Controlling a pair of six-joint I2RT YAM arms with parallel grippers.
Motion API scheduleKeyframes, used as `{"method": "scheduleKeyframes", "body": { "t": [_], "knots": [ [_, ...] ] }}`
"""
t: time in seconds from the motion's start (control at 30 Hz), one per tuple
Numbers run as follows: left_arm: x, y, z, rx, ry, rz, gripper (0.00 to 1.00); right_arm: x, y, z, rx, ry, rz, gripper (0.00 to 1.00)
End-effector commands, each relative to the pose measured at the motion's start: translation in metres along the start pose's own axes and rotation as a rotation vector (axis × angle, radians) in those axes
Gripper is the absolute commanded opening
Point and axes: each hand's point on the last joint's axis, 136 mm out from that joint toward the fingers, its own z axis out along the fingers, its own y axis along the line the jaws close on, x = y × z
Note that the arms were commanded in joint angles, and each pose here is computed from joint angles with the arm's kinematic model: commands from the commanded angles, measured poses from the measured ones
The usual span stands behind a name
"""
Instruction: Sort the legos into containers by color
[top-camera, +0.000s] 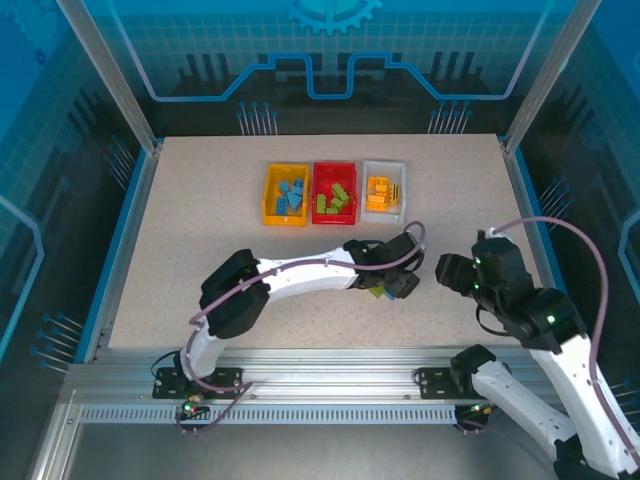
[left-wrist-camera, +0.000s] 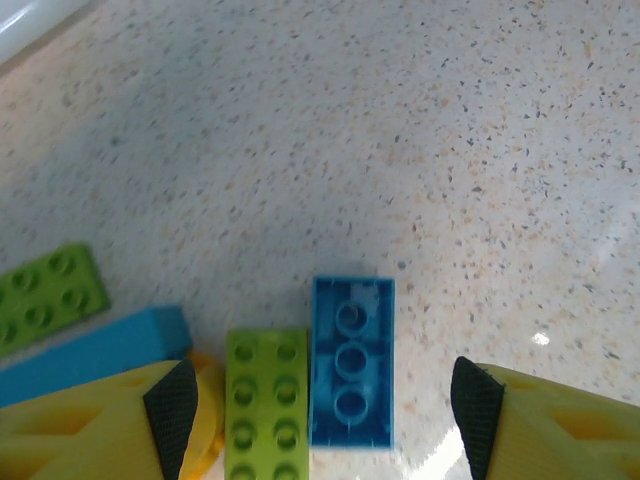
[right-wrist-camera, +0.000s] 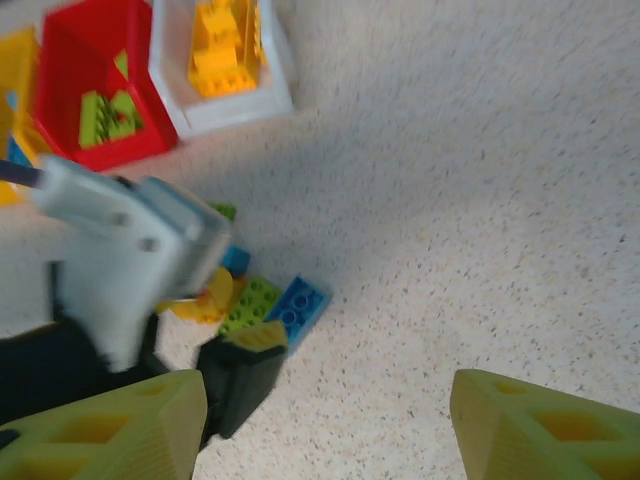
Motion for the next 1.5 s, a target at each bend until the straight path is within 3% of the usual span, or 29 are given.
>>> {"method": "scheduleKeyframes", "body": {
  "t": [0.0,0.13,0.33,0.47,0.67,0.73,0.83,1.03,1.2,1.33,1.47],
  "knots": [
    [0.003,-0.006,0.018,0.011,0.052,0.126,0.73,-0.006,-0.017,-0.022,0.029,-0.072,0.065,0.69],
    [0.005,-0.005,0.041,-0.021,0.093,0.158,0.73,-0.013,-0.018,-0.041,-0.039,-0.148,0.098,0.72],
    [0.015,-0.001,0.063,-0.054,0.145,0.157,0.73,-0.013,-0.016,-0.046,-0.043,-0.128,0.081,0.72],
    [0.026,-0.004,0.067,-0.036,0.172,0.141,0.67,-0.011,-0.017,-0.043,-0.04,-0.123,0.081,0.72],
    [0.033,-0.013,0.068,0.003,0.173,0.125,0.45,-0.007,-0.014,-0.033,-0.036,-0.102,0.079,0.71],
    [0.031,-0.016,0.065,0.012,0.157,0.117,0.37,-0.005,-0.014,-0.031,-0.037,-0.098,0.08,0.71],
    [0.017,-0.018,0.054,0.026,0.106,0.092,0.33,-0.003,-0.013,-0.028,-0.036,-0.087,0.071,0.7],
    [-0.04,-0.013,-0.012,0.07,-0.091,-0.028,0.29,-0.006,-0.008,-0.029,-0.057,-0.089,0.037,0.7],
    [-0.065,0.038,-0.073,0.068,-0.21,-0.206,0.29,-0.009,0.023,-0.023,-0.188,-0.074,-0.044,0.7],
    [-0.05,0.12,-0.098,-0.03,-0.23,-0.341,0.3,-0.002,0.068,-0.006,-0.357,0.01,-0.143,0.7],
    [-0.025,0.211,-0.12,-0.163,-0.246,-0.463,0.3,0.006,0.097,0.019,-0.411,0.11,-0.195,0.7]
  ]
}}
